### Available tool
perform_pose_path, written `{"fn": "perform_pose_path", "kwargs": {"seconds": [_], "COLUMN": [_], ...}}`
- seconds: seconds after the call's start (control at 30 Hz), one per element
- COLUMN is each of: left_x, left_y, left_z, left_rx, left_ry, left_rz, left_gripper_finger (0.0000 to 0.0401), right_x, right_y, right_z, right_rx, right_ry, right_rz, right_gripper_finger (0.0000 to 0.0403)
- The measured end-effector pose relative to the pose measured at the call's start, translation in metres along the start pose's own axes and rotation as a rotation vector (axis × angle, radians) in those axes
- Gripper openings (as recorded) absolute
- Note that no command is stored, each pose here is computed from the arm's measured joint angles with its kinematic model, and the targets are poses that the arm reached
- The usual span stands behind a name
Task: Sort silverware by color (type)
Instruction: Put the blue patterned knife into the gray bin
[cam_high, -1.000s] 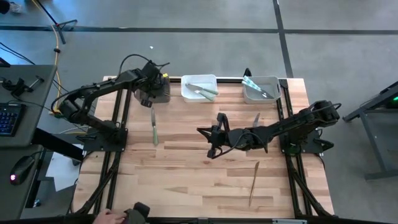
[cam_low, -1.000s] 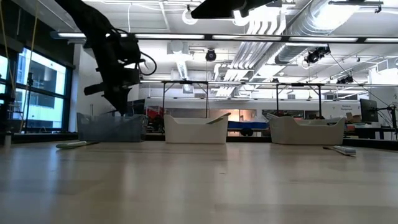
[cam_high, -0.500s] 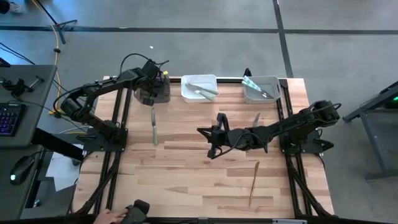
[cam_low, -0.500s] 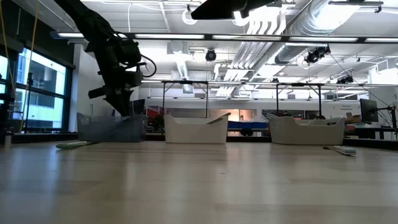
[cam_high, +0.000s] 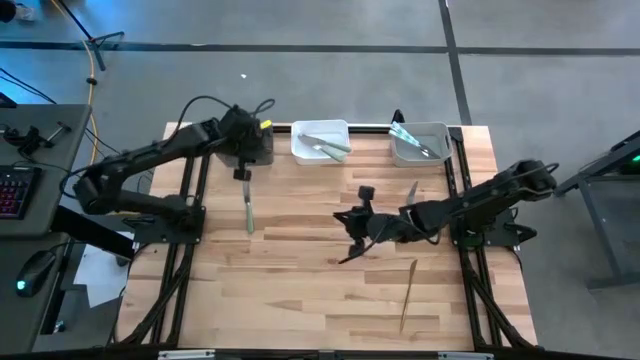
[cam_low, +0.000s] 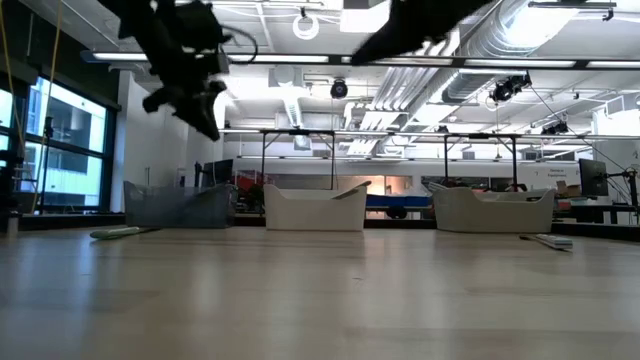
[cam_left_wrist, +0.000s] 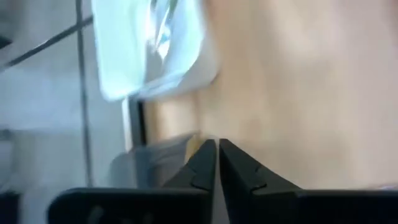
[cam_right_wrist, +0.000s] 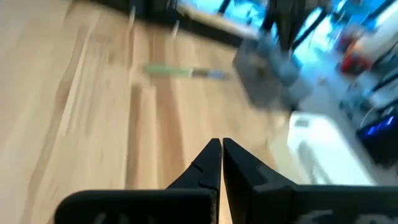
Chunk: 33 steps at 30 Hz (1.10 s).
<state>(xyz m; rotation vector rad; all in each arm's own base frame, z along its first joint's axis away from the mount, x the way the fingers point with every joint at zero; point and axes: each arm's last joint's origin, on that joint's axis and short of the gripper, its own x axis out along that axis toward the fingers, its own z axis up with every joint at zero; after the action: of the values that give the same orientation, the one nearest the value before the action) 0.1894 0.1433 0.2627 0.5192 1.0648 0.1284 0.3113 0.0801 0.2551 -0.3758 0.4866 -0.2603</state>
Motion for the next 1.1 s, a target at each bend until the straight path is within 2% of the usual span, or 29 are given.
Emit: {"fn": "perform_pose_path", "kwargs": {"seconds": [0.17, 0.3, 0.63, 0.8, 1.1], "left_x": [-0.014, -0.006, 0.019, 0.031, 0.060], "left_y": [-0.033, -0.067, -0.138, -0.159, -0.179], "left_z": [0.033, 0.054, 0.076, 0.074, 0.076], "left_rx": [-0.046, -0.031, -0.143, -0.183, -0.198], "left_ry": [-0.166, -0.323, -0.697, -0.761, -0.714], "left_rz": [-0.045, -0.057, -0.126, -0.147, -0.182], "left_gripper_finger": [0.0002, 0.0001, 0.0000, 0.0000, 0.0000], "right_x": [-0.023, -0.038, -0.063, -0.076, -0.075], "right_y": [0.004, 0.008, 0.019, 0.021, 0.016], "right_z": [-0.016, -0.029, -0.056, -0.066, -0.082], "right_rx": [0.067, 0.103, 0.173, 0.131, -0.016], "right_ry": [0.181, 0.307, 0.614, 0.755, 0.870], "right_rz": [0.045, 0.063, 0.138, 0.164, 0.272], "right_gripper_finger": [0.0000, 0.0000, 0.0001, 0.0022, 0.0127]}}
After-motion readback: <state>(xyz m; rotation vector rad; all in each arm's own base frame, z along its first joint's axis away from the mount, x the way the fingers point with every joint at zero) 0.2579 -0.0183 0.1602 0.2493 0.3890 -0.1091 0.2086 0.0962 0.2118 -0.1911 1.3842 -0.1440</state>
